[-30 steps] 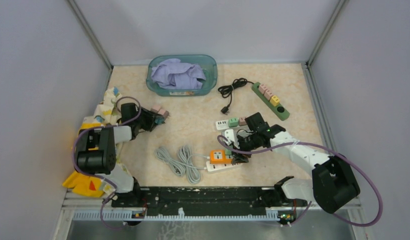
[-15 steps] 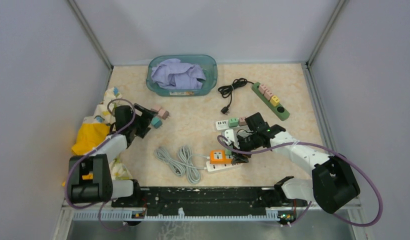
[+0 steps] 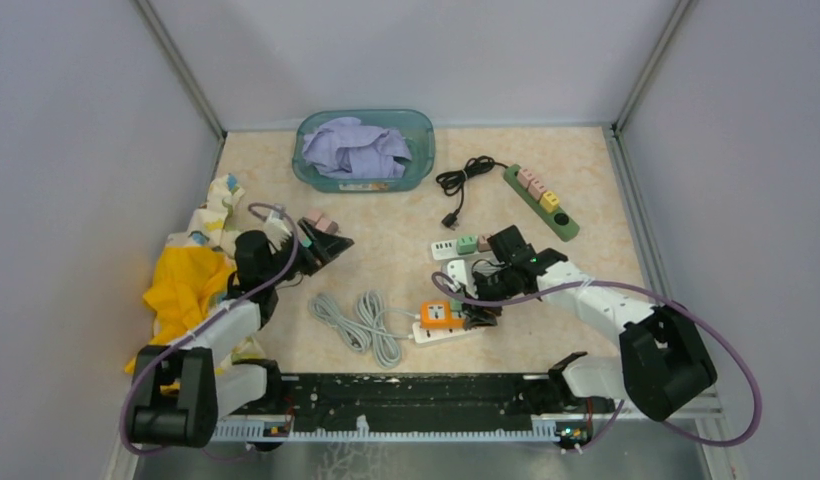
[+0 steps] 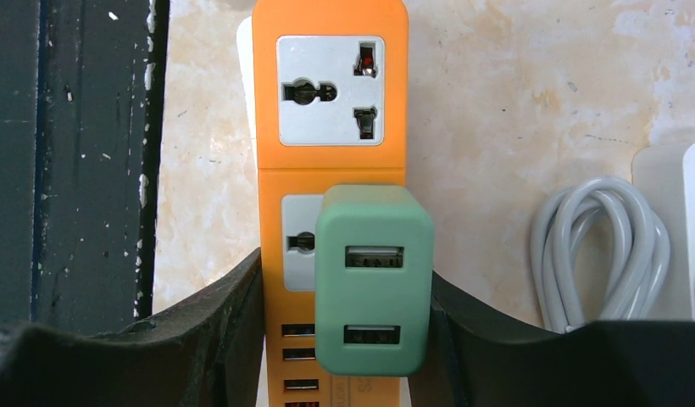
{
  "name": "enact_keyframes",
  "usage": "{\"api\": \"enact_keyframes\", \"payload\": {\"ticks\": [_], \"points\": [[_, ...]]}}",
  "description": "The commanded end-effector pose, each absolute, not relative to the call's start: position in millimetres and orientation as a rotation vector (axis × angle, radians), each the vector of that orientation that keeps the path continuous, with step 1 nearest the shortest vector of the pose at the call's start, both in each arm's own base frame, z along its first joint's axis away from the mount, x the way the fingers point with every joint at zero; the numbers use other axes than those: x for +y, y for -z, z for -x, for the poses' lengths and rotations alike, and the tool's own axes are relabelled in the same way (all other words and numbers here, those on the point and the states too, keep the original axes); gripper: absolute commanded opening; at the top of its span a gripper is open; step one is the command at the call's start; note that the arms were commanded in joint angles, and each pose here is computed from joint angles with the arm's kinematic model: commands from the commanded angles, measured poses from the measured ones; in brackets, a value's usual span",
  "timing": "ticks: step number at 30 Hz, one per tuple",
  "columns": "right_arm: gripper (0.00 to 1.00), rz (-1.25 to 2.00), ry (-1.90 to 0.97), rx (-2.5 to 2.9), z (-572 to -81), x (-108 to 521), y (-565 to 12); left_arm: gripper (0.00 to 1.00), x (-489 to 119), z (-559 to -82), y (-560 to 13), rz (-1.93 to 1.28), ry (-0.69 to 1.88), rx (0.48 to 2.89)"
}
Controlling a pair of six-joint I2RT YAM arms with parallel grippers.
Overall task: Pull the plug off the socket
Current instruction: Place the plug at the center of the board, then remove the plug from the socket.
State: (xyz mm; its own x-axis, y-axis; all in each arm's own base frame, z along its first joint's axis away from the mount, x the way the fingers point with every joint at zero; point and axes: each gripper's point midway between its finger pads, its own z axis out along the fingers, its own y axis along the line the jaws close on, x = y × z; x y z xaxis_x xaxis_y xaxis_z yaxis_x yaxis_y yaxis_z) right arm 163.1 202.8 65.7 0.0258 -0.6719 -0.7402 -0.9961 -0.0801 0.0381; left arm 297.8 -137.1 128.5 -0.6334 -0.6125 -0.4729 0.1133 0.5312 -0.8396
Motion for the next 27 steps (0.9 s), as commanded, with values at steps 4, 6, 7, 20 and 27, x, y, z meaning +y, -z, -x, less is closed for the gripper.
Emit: {"api": "enact_keyframes", "payload": {"ticks": [4, 6, 7, 20, 27], "points": [[0.30, 1.864, -0.830, 1.638, -163, 215, -63, 0.98, -213, -256, -174, -0.193, 1.291, 1.781], [0.42, 1.865, -0.830, 1.640, -163, 215, -62, 0.96, -220, -247, -176, -0.241, 1.313, 1.746], [0.48, 1.865, -0.832, 1.640, -162, 215, -62, 0.95, -223, -242, -177, -0.263, 1.323, 1.728], [0.78, 1.805, -0.857, 1.602, -165, 211, -85, 0.94, -256, -195, -192, -0.569, 1.289, 1.505], [0.79, 1.726, -0.885, 1.597, -171, 201, -100, 0.95, -280, -173, -197, -0.752, 1.215, 1.380]]}}
